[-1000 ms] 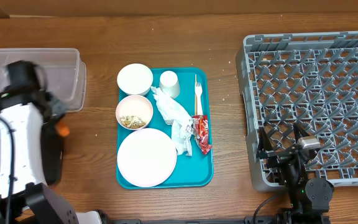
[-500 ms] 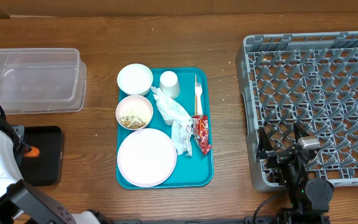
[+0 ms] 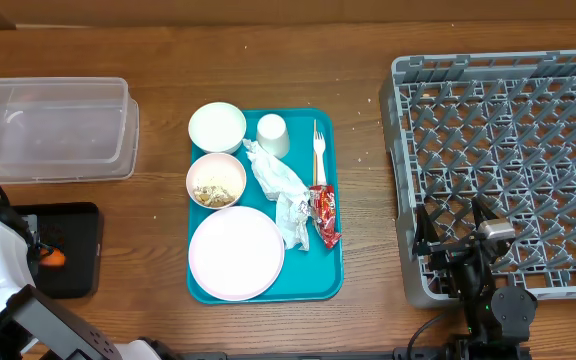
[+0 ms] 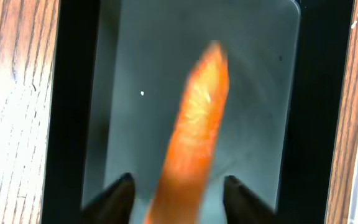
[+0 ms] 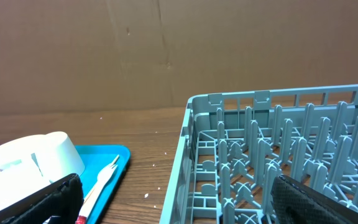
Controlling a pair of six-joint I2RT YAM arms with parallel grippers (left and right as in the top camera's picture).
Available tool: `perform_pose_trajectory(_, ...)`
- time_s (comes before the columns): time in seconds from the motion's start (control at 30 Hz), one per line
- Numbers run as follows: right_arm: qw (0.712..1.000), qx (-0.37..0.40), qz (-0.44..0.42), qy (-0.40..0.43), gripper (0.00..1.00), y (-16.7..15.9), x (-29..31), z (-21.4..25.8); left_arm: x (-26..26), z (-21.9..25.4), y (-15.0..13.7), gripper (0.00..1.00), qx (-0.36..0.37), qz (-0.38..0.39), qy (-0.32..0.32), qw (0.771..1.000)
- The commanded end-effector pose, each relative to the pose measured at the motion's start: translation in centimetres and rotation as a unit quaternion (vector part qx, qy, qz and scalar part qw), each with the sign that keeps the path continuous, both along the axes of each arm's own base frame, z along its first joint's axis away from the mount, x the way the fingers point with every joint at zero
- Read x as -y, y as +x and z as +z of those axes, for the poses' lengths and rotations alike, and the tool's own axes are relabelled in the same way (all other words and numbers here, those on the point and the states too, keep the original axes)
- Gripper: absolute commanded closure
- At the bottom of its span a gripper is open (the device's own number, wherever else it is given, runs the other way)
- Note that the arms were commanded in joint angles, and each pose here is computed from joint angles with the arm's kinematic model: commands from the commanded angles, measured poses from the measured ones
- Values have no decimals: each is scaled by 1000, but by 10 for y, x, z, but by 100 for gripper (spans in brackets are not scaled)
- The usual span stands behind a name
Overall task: Sort waste into correct bins and load items into the dishwasher
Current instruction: 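Carry the carrot left and drop it onto the black tray, then reach the left gripper to the pink bowl and grip its rim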
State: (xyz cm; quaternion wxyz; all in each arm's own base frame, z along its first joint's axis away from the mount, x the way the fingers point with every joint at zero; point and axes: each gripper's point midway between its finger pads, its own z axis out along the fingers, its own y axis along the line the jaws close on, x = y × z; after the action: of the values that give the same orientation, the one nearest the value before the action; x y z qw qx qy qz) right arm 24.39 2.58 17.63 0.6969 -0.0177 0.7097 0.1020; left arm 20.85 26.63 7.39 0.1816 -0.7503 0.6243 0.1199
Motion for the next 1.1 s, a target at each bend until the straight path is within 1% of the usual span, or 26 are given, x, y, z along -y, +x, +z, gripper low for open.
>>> perform_pose_trajectory(0.0,1000,1,-2,1,0,0,1,-2,-1,2,-7,46,-11,2,7,1000)
perform_pose_trajectory(0.07,1000,1,-2,1,0,0,1,-2,-1,2,-7,39,-13,-1,7,1000)
perform_pose_trajectory(0.13,1000,1,-2,1,0,0,1,-2,2,1,-5,36,-8,-8,0,1000)
perform_pose_trajectory(0.2,1000,1,-2,1,0,0,1,-2,7,2,7,36,5,-57,-16,998)
perform_pose_trajectory(0.27,1000,1,-2,1,0,0,1,-2,14,8,24,36,26,-125,-31,991)
perform_pose_trajectory(0.3,1000,1,-2,1,0,0,1,-2,18,15,33,32,39,-155,-35,986)
perform_pose_trajectory(0.33,1000,1,-2,1,0,0,1,-2,22,25,41,25,55,-179,-39,982)
perform_pose_trajectory(0.37,1000,1,-2,1,0,0,1,-2,24,31,44,22,63,-184,-42,980)
perform_pose_trajectory(0.47,1000,1,-2,1,0,0,1,-2,35,82,52,24,87,-204,-27,975)
perform_pose_trajectory(0.5,1000,1,-2,1,0,0,1,-2,40,100,56,26,95,-217,-14,971)
perform_pose_trajectory(0.57,1000,1,-2,1,0,0,1,-2,53,129,66,27,114,-259,9,959)
perform_pose_trajectory(0.63,1000,1,-2,1,0,0,1,-2,76,156,83,28,143,-330,31,933)
perform_pose_trajectory(0.67,1000,1,-2,1,0,0,1,-2,107,175,99,28,166,-406,48,897)
perform_pose_trajectory(0.73,1000,1,-2,1,0,0,1,-2,147,186,114,28,176,-486,57,854)
perform_pose_trajectory(0.77,1000,1,-2,1,0,0,1,-2,164,186,120,26,176,-514,57,838)
perform_pose_trajectory(0.8,1000,1,-2,1,0,0,1,-2,188,185,128,15,175,-549,53,816)
perform_pose_trajectory(0.83,1000,1,-2,1,0,0,1,-2,213,182,136,0,176,-578,45,795)
perform_pose_trajectory(0.9,1000,1,-2,1,0,0,1,-2,256,165,147,0,161,-628,18,761)
perform_pose_trajectory(0.97,1000,1,-2,1,0,0,1,-2,280,149,154,0,145,-657,0,740)
perform_pose_trajectory(1.0,1000,1,-2,1,0,0,1,-2,297,134,157,0,127,-681,-16,721)
perform_pose_trajectory(1.03,1000,1,-2,1,0,0,1,-2,316,118,159,0,109,-711,-32,694)
perform_pose_trajectory(1.07,1000,1,-2,1,0,0,1,-2,335,100,159,2,89,-743,-50,661)
